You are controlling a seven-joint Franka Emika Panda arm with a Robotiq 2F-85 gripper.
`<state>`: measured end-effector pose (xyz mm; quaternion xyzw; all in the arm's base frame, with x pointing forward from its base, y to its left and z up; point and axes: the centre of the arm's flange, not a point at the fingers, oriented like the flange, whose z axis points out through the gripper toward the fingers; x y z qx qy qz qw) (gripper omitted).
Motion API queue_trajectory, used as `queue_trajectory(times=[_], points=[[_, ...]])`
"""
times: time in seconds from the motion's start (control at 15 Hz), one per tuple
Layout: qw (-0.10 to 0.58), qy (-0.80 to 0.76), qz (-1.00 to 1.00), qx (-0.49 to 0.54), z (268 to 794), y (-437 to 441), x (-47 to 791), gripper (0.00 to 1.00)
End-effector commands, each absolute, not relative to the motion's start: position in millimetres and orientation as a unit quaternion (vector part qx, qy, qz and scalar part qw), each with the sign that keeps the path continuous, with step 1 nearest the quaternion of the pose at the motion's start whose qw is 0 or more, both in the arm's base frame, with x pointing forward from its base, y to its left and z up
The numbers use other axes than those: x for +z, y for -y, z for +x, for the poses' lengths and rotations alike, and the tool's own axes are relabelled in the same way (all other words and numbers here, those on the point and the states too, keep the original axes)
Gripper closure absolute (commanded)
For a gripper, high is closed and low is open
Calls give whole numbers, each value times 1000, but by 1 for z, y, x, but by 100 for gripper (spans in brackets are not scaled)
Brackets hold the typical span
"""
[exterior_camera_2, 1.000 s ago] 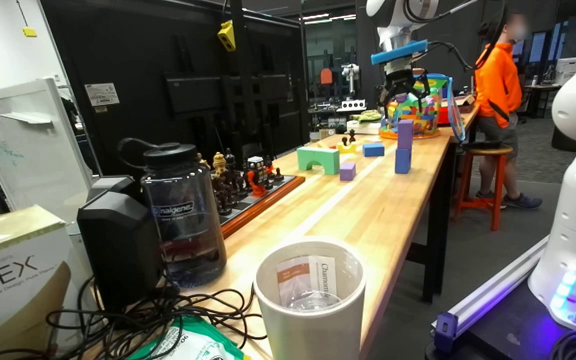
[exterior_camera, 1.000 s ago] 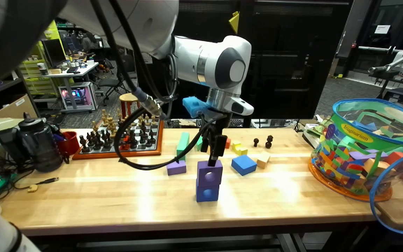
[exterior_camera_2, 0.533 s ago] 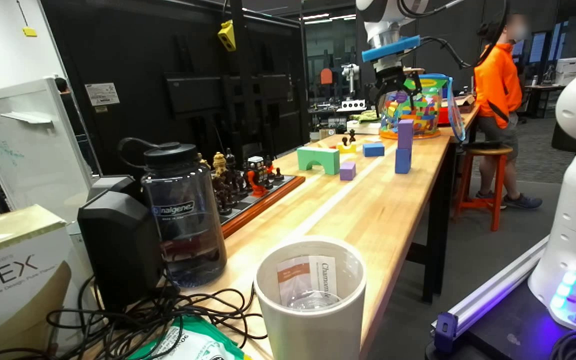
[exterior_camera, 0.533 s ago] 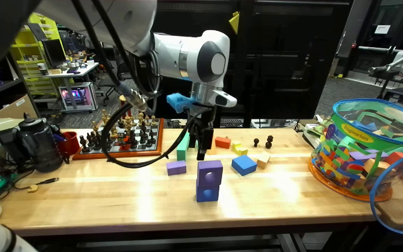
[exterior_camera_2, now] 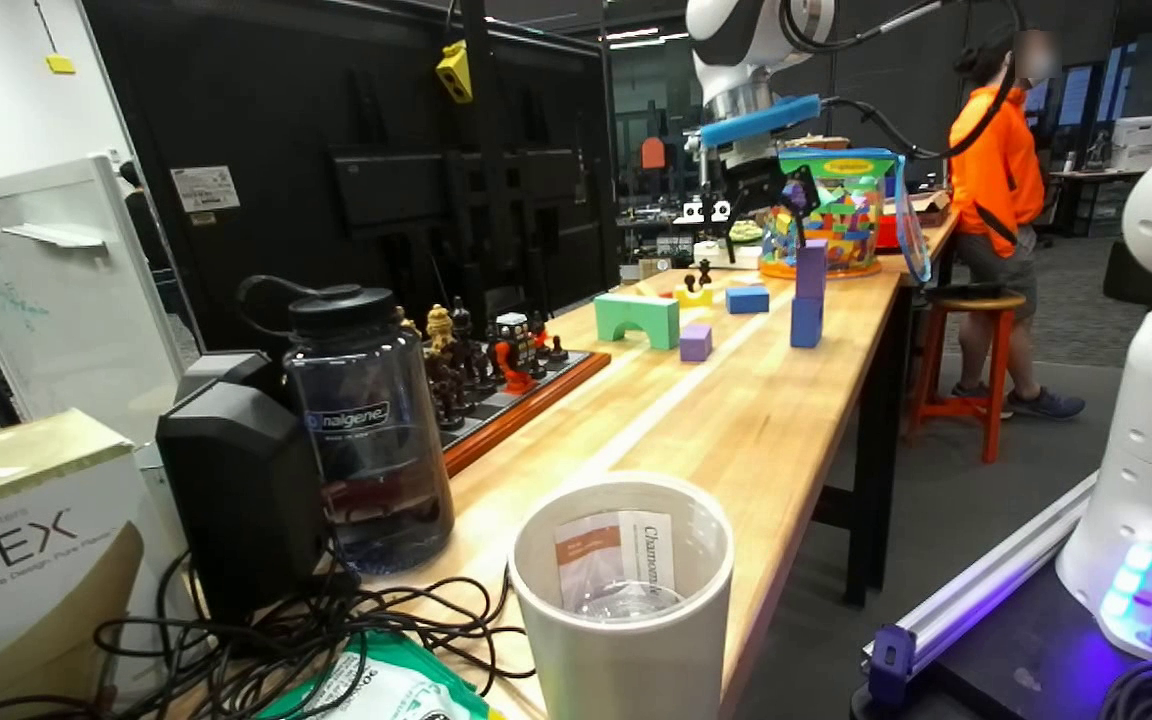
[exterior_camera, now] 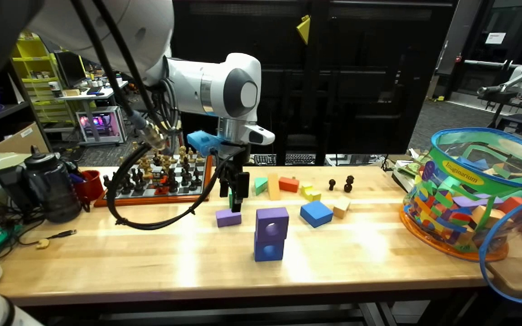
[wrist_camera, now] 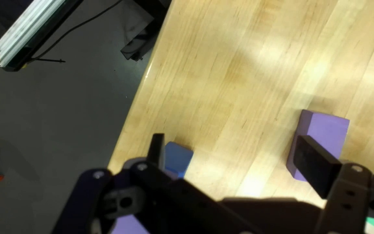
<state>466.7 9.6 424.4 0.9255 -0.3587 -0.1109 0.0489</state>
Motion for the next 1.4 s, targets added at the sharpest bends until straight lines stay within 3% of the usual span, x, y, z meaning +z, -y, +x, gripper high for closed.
queue_trajectory(times=[0.0, 1.33], points=[[46, 342, 935, -85, 460, -31, 408, 0], [-3, 371, 928, -26, 532, -54, 318, 0]])
